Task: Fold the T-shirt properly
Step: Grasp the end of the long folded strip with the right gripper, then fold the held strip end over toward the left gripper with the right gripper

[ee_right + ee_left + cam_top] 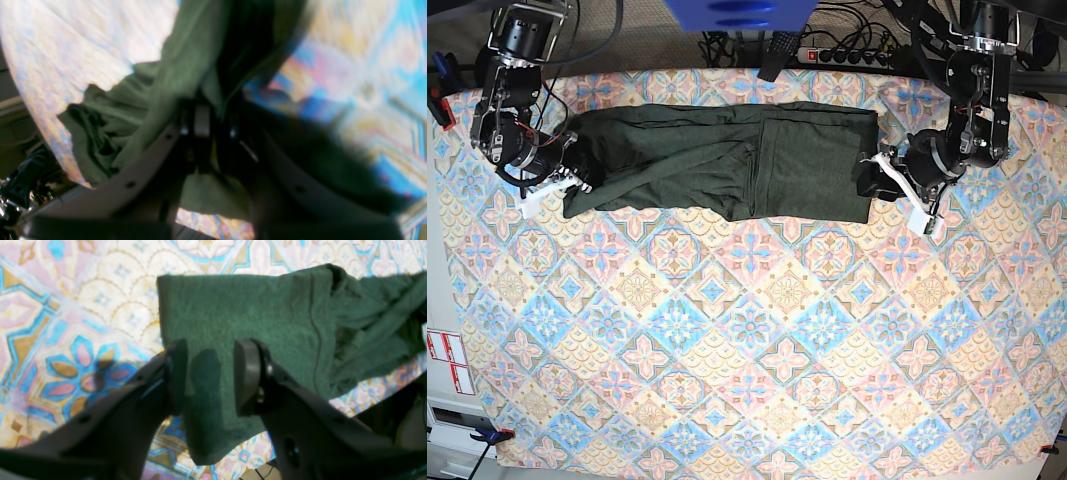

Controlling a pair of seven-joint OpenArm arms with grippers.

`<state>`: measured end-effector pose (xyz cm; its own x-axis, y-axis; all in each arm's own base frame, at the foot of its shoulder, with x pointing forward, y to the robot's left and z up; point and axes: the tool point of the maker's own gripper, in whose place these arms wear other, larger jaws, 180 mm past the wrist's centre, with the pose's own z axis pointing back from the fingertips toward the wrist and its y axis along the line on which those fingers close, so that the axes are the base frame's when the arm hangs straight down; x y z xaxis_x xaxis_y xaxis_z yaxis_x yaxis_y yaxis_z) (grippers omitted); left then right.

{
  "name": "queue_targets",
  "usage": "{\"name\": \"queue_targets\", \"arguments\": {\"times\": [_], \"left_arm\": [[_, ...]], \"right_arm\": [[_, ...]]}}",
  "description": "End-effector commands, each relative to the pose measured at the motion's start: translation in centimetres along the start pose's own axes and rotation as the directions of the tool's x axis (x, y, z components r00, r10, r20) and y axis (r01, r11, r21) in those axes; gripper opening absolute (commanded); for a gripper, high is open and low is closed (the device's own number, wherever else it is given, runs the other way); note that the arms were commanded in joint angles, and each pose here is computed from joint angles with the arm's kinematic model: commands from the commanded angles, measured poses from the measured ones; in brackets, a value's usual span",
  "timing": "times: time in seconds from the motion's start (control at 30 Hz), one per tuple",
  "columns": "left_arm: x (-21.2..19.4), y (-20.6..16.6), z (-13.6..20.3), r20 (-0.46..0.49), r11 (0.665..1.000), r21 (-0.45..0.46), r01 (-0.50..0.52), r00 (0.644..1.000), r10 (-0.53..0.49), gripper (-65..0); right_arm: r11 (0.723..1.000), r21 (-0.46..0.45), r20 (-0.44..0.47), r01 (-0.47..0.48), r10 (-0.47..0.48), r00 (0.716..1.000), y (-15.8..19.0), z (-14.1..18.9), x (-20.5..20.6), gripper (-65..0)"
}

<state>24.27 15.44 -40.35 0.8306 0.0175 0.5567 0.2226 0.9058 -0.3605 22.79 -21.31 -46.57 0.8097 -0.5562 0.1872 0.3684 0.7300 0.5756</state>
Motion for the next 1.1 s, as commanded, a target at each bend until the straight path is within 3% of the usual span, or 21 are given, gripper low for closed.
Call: {"name": "queue_targets", "arguments": {"times": [0.0, 0.27, 0.47, 0.6, 0.7, 1.07], "left_arm": [[1.9, 0.6, 0.9, 0.065, 1.000, 0.010, 0.003, 0.998, -0.004, -42.0], [3.2, 2.9, 2.4, 0.116, 0.997, 0.067, -0.032, 0.993, 0.024, -42.0], [3.8, 4.5, 3.6, 0.149, 0.993, 0.106, -0.059, 0.988, 0.043, -42.0], [4.2, 5.4, 4.2, 0.171, 0.989, 0.127, -0.074, 0.984, 0.051, -42.0], [4.5, 5.9, 4.7, 0.184, 0.987, 0.140, -0.083, 0.981, 0.056, -42.0], [4.5, 8.1, 6.3, 0.214, 0.973, 0.198, -0.119, 0.974, 0.076, -42.0]], "right_arm": [[1.000, -0.005, 0.011, -0.012, 0.012, 1.000, -0.3, 0.7, 0.6, -59.9], [0.999, 0.014, 0.030, -0.034, 0.034, 0.999, 0.9, 0.7, 1.9, -59.9], [0.988, 0.045, 0.052, -0.150, 0.148, 0.988, 4.0, 1.4, 2.0, -59.9], [0.952, 0.105, 0.034, -0.287, 0.285, 0.958, 8.3, 0.8, 0.6, -59.9], [0.907, 0.169, 0.025, -0.386, 0.387, 0.922, 12.1, 0.5, -1.0, -59.9], [0.812, 0.352, 0.010, -0.465, 0.493, 0.870, 20.0, -0.6, -6.6, -59.8]]}}
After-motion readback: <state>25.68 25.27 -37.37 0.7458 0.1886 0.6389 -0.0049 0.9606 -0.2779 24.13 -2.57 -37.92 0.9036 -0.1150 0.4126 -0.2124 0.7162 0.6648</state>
